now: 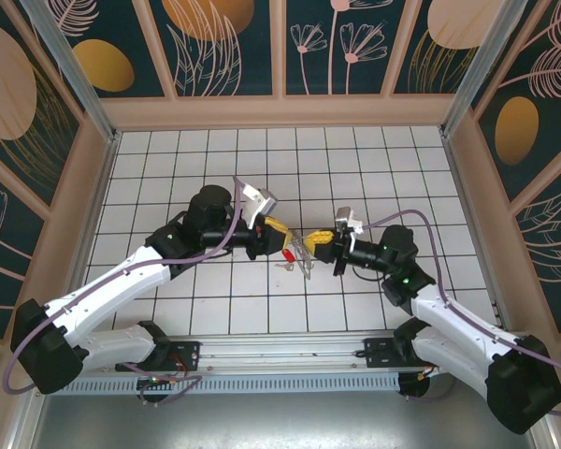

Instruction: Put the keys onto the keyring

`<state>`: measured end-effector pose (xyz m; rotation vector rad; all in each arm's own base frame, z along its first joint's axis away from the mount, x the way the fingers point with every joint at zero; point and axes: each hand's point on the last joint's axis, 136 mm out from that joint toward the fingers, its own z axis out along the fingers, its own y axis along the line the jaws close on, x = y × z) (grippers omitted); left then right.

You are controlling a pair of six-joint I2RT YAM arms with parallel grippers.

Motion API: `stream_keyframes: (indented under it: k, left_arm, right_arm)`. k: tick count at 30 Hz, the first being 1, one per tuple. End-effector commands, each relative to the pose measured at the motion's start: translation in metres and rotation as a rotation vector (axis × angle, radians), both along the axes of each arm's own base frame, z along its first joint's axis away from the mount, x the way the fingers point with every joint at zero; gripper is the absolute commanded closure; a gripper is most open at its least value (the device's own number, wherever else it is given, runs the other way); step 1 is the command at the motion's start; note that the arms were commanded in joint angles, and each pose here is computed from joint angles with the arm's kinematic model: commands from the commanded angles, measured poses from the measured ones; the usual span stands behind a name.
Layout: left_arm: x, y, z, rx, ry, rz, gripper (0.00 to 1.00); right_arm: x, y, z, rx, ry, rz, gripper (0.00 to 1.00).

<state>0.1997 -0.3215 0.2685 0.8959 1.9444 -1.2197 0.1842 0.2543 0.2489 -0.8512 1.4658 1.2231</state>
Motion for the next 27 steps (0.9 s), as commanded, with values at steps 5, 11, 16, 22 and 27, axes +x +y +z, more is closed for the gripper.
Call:
stream_keyframes:
  k: [5, 11, 16, 22, 27]
  left_arm:
    - [-0.018, -0.004, 0.033, -0.117, -0.081, -0.114, 0.68]
    - [-0.020, -0.004, 0.034, -0.131, -0.103, -0.124, 0.71]
    - [-0.019, -0.007, 0.032, -0.127, -0.100, -0.140, 0.74]
    - [-0.024, -0.008, 0.031, -0.136, -0.092, -0.168, 0.75]
    - [-0.028, -0.008, 0.028, -0.142, -0.078, -0.190, 0.77]
  right_arm:
    - [-0.014, 0.002, 0.040, 0.157, -0.079, 0.076, 1.00]
    - [-0.019, 0.006, 0.045, 0.179, -0.080, 0.102, 1.00]
    - [-0.024, 0.009, 0.048, 0.185, -0.083, 0.117, 1.00]
    - [-0.024, 0.009, 0.051, 0.195, -0.088, 0.107, 1.00]
    - [-0.025, 0.009, 0.054, 0.207, -0.102, 0.104, 1.00]
